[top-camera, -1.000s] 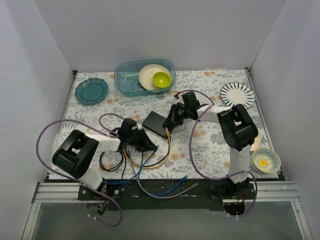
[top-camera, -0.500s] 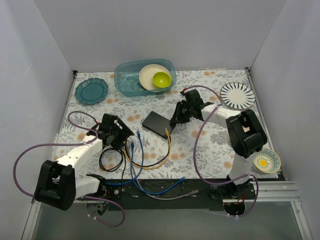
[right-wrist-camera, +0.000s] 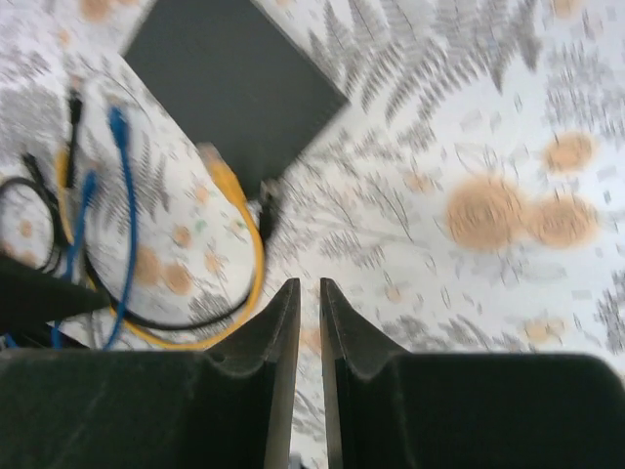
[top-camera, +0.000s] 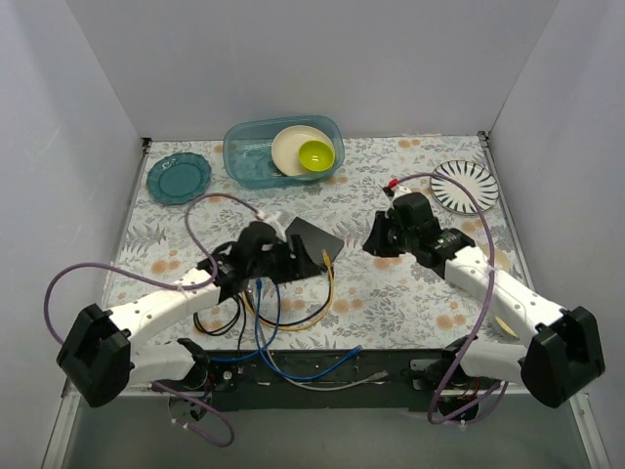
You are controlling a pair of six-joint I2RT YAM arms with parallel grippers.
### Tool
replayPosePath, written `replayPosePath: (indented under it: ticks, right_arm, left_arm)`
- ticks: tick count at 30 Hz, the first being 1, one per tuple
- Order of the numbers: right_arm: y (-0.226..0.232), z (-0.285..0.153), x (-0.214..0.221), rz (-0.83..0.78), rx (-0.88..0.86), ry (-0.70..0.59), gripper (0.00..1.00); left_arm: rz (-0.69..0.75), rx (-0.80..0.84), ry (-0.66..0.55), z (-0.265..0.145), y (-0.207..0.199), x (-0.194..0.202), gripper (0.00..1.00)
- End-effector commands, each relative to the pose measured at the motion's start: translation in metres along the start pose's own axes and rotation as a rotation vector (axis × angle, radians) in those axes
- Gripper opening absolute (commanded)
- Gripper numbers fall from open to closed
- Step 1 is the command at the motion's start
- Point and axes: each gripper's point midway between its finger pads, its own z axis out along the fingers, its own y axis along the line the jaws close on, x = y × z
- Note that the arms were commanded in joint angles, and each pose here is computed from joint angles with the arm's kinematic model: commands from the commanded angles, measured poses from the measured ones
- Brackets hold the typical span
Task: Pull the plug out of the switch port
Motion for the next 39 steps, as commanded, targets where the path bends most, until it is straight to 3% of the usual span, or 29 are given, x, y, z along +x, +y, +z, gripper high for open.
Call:
replayPosePath:
  ticks: [1,5,7,14,15,19,25,31,39]
  right_arm:
    - [-0.031,-0.016,0.046,0.019,0.087,0.079,0.21]
    - [-0.037,-0.028,0.049,0.027,0.115,0.055,0.2]
    - [-0.039,-0.033,0.047,0.029,0.132,0.056,0.2]
    - [-0.027,-0.052,0.033,0.01,0.094,0.013,0.2]
    - [-0.025,-0.055,0.033,0.001,0.087,0.017,0.19]
    - [-0.013,-0.074,0.031,-0.035,0.03,0.02,0.2]
    - [-0.006,-0.101,0.048,-0.04,-0.046,0.003,0.2]
    - [-0.006,-0.121,0.061,-0.041,-0.086,-0.018,0.2]
    - [-0.007,-0.131,0.068,-0.025,-0.101,-0.038,0.21]
  left_arm:
    - [0.283,0.234,0.203,0.01,-0.066,0.077,0.55]
    - [0.425,0.211,0.336,0.034,-0.068,0.138,0.54]
    - [0.426,0.097,0.376,0.055,-0.041,0.154,0.52]
    - [0.255,-0.447,0.249,0.079,0.063,0.138,0.48]
    - [0.179,-0.57,0.254,0.073,0.086,0.142,0.49]
    - [-0.03,-0.8,0.207,0.057,0.14,0.134,0.49]
    - [-0.324,-1.023,0.182,0.012,0.198,0.122,0.5]
    - [-0.411,-1.201,0.082,-0.037,0.213,0.092,0.5]
    - [-0.727,-1.265,-0.059,-0.091,0.248,0.033,0.5]
